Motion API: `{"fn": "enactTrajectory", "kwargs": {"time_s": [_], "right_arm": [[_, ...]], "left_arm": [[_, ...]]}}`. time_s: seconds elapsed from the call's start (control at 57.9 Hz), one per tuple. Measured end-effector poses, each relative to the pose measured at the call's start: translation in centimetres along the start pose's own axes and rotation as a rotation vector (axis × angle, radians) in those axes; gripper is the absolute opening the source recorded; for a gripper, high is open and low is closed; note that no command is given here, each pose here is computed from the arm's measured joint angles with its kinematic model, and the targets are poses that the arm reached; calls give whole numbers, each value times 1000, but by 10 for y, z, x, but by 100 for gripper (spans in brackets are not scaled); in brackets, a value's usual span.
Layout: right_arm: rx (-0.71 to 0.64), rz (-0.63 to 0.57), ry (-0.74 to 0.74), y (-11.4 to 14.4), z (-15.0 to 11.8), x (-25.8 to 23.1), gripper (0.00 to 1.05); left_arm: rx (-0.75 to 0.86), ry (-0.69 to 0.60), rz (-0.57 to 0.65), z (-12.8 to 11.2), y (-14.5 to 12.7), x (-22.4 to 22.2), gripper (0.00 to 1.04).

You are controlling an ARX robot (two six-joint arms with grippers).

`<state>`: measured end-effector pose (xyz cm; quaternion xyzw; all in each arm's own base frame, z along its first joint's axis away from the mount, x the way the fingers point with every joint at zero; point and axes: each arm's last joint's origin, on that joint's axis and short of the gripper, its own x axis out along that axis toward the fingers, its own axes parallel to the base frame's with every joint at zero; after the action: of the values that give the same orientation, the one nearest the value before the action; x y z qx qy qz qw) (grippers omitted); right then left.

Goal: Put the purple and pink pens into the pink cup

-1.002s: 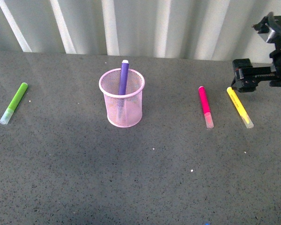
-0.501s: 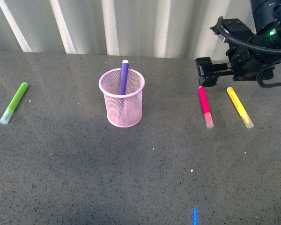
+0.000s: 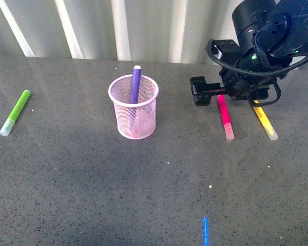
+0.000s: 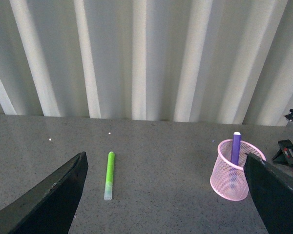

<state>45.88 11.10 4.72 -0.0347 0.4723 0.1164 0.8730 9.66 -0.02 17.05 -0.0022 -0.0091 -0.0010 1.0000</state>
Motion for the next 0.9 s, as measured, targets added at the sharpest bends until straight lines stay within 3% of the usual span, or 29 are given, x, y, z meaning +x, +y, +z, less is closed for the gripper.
{"fn": "enactTrajectory", "kwargs": {"time_s": [0.829, 0.898], "right_arm": [[73, -61, 2, -3, 1, 15, 98], [88, -68, 3, -2, 0, 15, 85]], "left_arm": [[0, 0, 0, 0, 0, 0, 98], [0, 0, 0, 0, 0, 0, 98]]}}
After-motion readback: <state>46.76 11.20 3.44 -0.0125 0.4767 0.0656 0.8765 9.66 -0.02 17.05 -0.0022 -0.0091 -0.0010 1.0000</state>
